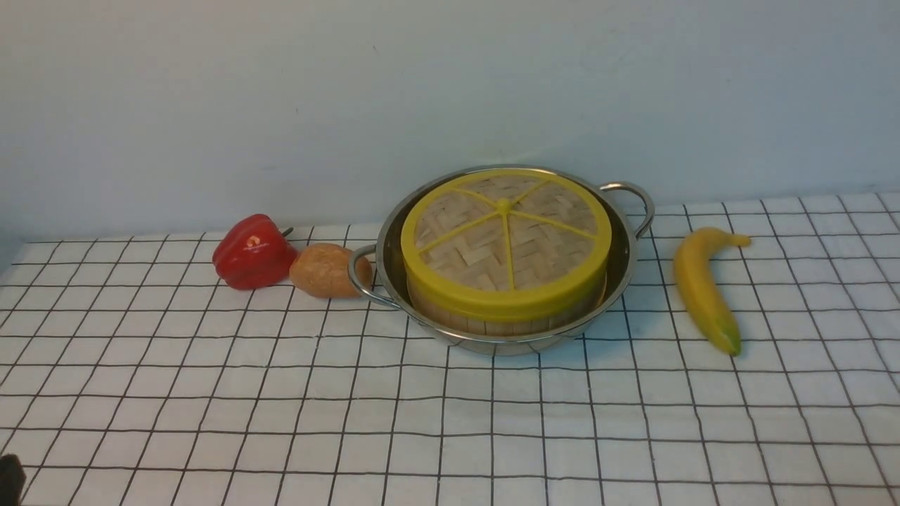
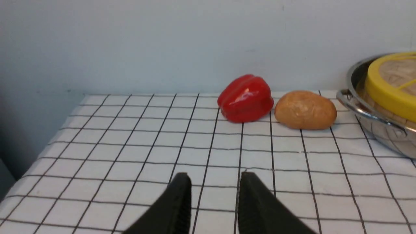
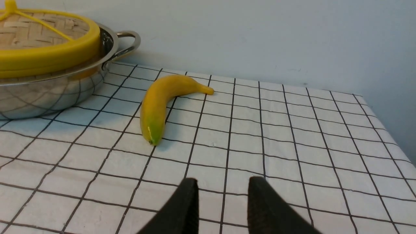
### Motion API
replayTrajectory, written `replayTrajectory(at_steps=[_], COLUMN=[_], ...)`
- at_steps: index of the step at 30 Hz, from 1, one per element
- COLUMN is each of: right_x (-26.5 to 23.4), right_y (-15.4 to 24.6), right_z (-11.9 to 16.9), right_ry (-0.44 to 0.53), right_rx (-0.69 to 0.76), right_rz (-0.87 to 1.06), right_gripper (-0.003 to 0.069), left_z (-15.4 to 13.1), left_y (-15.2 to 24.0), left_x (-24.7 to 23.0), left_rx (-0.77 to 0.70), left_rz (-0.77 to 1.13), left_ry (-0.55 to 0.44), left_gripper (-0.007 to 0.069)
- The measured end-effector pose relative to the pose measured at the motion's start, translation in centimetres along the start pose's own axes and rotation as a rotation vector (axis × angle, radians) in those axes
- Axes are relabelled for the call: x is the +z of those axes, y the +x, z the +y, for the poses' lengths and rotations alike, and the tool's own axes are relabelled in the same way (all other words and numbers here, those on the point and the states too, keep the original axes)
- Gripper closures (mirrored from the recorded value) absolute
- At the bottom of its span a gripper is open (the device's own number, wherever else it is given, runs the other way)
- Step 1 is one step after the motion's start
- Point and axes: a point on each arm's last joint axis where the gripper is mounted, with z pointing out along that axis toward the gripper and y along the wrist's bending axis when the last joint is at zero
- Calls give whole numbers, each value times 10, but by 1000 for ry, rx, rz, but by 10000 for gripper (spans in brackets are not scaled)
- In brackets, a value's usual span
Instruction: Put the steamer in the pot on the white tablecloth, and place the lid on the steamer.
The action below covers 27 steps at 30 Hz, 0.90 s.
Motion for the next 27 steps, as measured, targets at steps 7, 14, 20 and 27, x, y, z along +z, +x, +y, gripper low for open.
replayTrajectory(at_steps=[7,14,20,27], right_x=[0,0,0,0], right_y=[0,0,0,0], right_z=[0,0,0,0], right_ry=[0,0,0,0], right_rx=[0,0,0,0], right_rz=[0,0,0,0], right_gripper=[419,419,419,419], left_z=[0,-1,-4,-6], left_y=[13,37,50,48], left_x=[2,1,6,6], left_rx=[3,6,17,26], left_rz=[46,15,40,17], left_ry=[2,0,41,85], left_gripper=[403,392,388,383])
